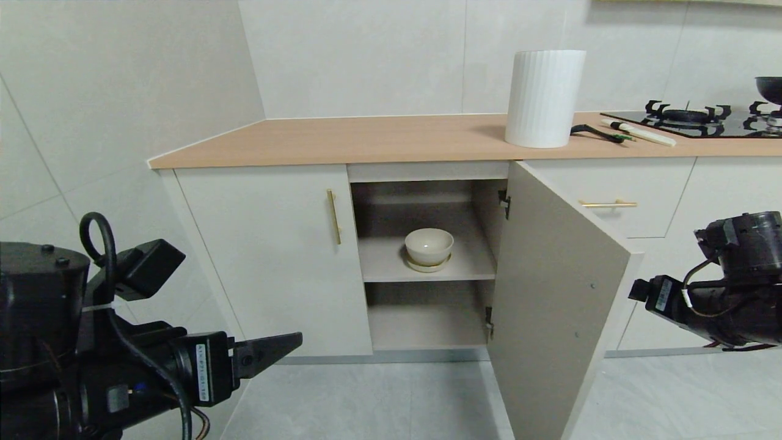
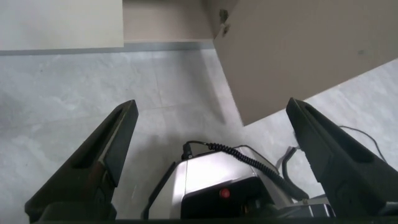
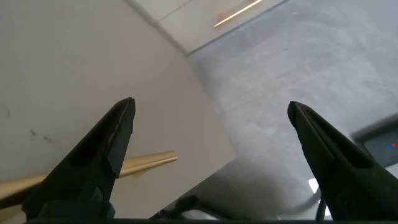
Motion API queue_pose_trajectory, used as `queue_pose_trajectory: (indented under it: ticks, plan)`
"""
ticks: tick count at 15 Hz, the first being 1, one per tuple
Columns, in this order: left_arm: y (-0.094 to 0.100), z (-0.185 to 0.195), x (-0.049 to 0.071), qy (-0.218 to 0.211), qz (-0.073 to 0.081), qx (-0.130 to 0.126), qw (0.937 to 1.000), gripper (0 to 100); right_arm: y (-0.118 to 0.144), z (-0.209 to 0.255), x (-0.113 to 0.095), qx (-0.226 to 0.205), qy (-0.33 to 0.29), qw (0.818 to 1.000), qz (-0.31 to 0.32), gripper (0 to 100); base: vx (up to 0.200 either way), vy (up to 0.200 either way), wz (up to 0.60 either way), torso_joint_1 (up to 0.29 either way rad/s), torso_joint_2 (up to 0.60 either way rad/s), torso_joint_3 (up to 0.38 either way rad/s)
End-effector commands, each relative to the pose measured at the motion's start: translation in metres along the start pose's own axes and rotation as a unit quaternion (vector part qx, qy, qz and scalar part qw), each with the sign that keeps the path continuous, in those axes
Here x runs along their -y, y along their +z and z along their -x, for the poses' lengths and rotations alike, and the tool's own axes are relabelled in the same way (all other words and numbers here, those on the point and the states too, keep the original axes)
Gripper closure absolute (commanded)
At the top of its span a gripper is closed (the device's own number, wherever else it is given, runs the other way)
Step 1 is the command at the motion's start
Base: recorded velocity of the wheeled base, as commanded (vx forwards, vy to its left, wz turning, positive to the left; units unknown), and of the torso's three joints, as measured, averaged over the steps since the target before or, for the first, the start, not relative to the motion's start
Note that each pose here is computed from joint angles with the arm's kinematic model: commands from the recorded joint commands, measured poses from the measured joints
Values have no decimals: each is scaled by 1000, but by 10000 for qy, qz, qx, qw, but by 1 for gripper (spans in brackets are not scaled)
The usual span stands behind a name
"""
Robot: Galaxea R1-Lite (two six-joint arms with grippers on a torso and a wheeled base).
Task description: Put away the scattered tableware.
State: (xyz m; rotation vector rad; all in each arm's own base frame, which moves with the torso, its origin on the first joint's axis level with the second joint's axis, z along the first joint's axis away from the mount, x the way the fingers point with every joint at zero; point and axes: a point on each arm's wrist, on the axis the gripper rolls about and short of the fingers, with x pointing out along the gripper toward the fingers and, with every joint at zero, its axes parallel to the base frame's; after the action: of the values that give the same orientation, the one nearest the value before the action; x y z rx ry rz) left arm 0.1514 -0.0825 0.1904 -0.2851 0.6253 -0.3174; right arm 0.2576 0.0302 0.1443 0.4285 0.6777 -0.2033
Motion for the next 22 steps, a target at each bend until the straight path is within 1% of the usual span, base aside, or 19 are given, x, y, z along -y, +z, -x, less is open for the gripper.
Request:
queue_pose_trajectory:
  ticks: [1, 3, 5, 7, 8, 9, 10, 11, 13, 15, 17, 19, 20, 22]
  plan:
    - [1, 0, 0, -4, 5, 16, 10000, 0, -5, 1, -16, -62, 241, 9995, 195, 0, 0, 0, 0, 0, 0, 0]
    - [1, 0, 0, -1, 10, 25, 10000, 0, -8, -1, -42, -93, 583, 9972, 458, 0, 0, 0, 0, 0, 0, 0]
    - [0, -2, 0, 19, 15, -16, 10000, 0, -12, -8, -74, -174, 935, 9923, 798, 0, 0, 0, 0, 0, 0, 0]
    - [1, 0, 0, 18, 21, 18, 10000, 0, -22, -16, -104, -256, 1216, 9837, 1303, 0, 0, 0, 0, 0, 0, 0]
    - [1, 0, 0, 11, 21, 31, 10000, 0, -26, -18, -114, -278, 1331, 9798, 1466, 0, 0, 0, 0, 0, 0, 0]
    - [1, 1, 0, 25, 22, 55, 10000, 0, -30, -25, -132, -287, 1468, 9738, 1712, 0, 0, 0, 0, 0, 0, 0]
    - [1, 1, 0, 25, 22, 55, 10000, 0, -30, -28, -139, -280, 1511, 9718, 1787, 0, 0, 0, 0, 0, 0, 0]
    - [1, 0, -1, 82, 13, 40, 10000, 0, -30, -37, -151, -294, 1541, 9683, 1945, 0, 0, 0, 0, 0, 0, 0]
    - [1, 1, -1, 141, -1, 94, 9999, 0, -23, -52, -170, -289, 1565, 9666, 2007, 0, 0, 0, 0, 0, 0, 0]
    - [2, 2, -1, 164, 4, 130, 9998, 0, -24, -62, -178, -393, 1760, 9632, 1993, 0, 0, 0, 0, 0, 0, 0]
    - [1, 2, -2, 171, 4, 134, 9998, 0, -34, -81, -180, -613, 1786, 9612, 2010, 0, 0, 0, 0, 0, 0, 0]
    - [2, 2, -1, 166, -19, 131, 9998, 0, -36, -90, -183, -557, 1828, 9616, 1971, 0, 0, 0, 0, 0, 0, 0]
    - [1, 1, -1, 167, -89, 113, 9998, 0, -38, -95, -184, -540, 1845, 9630, 1888, 0, 0, 0, 0, 0, 0, 0]
    - [0, 1, -1, 164, -117, 86, 9998, 0, -37, -99, -188, -358, 1988, 9657, 1633, 0, 0, 0, 0, 0, 0, 0]
